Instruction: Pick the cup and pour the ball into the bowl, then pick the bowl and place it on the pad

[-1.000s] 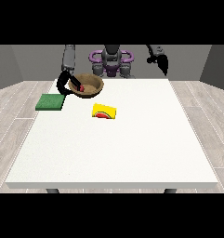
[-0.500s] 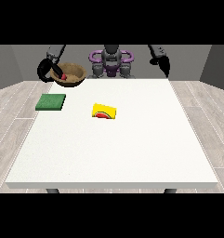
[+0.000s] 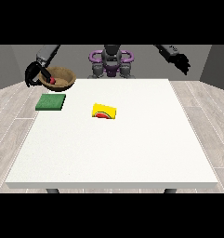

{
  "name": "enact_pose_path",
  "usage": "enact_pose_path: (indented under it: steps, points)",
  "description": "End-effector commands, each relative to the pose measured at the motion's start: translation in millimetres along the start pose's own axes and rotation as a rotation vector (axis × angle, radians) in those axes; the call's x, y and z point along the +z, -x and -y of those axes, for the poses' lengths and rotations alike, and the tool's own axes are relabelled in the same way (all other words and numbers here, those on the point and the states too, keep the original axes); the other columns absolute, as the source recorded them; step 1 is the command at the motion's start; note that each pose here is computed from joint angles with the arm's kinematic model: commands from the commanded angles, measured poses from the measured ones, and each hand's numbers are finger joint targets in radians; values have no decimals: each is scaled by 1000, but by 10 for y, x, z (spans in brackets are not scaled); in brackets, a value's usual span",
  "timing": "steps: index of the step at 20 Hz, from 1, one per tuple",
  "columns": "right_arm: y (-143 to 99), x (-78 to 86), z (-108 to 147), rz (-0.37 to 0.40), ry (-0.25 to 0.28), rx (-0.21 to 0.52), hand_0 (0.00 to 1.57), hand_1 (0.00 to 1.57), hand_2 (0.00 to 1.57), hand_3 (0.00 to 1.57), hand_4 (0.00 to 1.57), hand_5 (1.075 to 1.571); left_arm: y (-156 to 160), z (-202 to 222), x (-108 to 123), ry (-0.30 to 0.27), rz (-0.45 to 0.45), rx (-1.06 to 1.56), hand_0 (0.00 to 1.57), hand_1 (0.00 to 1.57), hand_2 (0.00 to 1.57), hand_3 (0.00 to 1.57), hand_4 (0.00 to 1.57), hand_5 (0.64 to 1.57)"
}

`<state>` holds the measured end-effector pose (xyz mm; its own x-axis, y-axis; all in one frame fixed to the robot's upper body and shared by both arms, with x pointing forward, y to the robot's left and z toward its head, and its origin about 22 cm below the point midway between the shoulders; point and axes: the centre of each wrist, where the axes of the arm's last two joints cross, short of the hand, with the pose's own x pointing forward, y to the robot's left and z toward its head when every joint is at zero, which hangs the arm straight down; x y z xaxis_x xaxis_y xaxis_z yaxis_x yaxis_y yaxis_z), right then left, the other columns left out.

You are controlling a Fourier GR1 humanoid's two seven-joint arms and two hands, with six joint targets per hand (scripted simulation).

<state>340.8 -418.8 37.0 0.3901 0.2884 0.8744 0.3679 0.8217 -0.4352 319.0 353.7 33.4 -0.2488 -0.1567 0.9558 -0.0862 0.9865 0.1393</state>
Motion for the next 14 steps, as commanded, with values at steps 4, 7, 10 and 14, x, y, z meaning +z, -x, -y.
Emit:
enact_pose_path:
  steps: [4, 7, 10, 14]
  points:
    - [60, 19, 172, 86, 46, -27, 1571, 1571, 1571, 0, 820, 1570, -359, -1218, 64, -120, 117, -3, 0, 0, 0, 0, 1280, 1571]
    - [-6, -36, 438, 160, 84, -97, 1571, 1571, 1571, 0, 793, 1566, -494, -1442, 52, -122, 188, 27, 0, 0, 0, 0, 1248, 1569]
    - [-54, -11, 131, 131, 73, -91, 1571, 1571, 1571, 0, 757, 1567, -442, -1680, 169, -150, 153, 15, 0, 0, 0, 0, 1209, 1563]
    - [19, -95, 429, 94, 223, -156, 1571, 1571, 1571, 709, 0, 1560, -632, -1509, -31, -130, 217, 22, 0, 0, 0, 0, 1189, 1558]
